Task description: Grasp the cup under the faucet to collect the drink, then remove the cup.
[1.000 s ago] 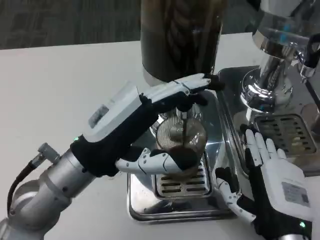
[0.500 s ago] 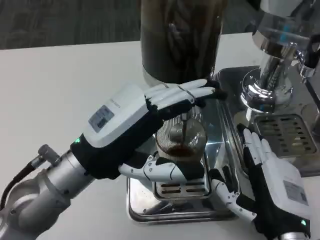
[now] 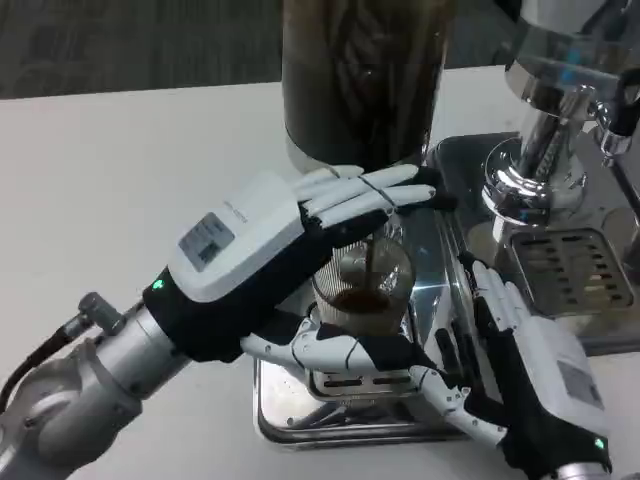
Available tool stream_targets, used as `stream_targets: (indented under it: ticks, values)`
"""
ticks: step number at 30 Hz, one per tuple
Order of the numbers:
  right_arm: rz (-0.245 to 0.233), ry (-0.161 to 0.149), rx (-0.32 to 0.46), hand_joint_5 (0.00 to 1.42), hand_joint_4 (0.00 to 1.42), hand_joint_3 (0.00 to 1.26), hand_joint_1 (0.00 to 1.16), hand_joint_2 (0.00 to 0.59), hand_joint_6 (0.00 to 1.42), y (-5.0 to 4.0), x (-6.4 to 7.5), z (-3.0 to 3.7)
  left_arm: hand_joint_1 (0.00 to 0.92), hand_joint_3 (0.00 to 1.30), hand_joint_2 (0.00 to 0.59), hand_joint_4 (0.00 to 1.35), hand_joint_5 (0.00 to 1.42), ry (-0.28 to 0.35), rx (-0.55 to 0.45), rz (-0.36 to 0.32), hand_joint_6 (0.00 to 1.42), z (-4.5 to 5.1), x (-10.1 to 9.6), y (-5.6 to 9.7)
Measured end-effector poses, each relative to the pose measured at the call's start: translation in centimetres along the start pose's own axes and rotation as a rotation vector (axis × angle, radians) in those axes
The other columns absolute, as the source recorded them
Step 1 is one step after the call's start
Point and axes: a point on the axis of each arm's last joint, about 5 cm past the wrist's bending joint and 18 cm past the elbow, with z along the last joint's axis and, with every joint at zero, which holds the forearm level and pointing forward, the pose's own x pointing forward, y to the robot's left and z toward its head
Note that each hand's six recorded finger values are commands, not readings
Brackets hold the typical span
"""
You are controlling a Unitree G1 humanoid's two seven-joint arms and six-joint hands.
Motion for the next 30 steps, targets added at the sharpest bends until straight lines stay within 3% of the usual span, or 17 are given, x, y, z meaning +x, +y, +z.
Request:
stream_targets:
  ticks: [7, 12, 23, 30]
  values:
    - [0.052, -0.043, 0.058, 0.0, 0.0, 0.0, 0.46, 0.247, 0.1, -0.41, 0.8, -0.19, 0.0, 0.25, 0.153, 0.15, 0.33, 0.002, 0.005, 0.003, 0.24, 0.01, 0.0, -0.1]
    - [0.075, -0.056, 0.098, 0.0, 0.0, 0.0, 0.49, 0.224, 0.1, -0.46, 1.2, -0.26, 0.0, 0.26, 0.154, 0.15, 0.33, 0.002, 0.005, 0.004, 0.24, 0.0, 0.0, -0.1]
    - [0.102, -0.036, 0.178, 0.0, 0.0, 0.0, 0.52, 0.216, 0.08, -0.34, 2.7, -0.27, 0.0, 0.26, 0.155, 0.15, 0.34, -0.002, 0.003, 0.003, 0.24, 0.02, 0.1, -0.1]
    - [0.102, -0.052, 0.182, 0.0, 0.0, 0.0, 0.54, 0.212, 0.08, -0.47, 3.8, 0.03, 0.0, 0.27, 0.163, 0.15, 0.34, -0.001, 0.005, 0.002, 0.24, 0.01, 0.1, -0.1]
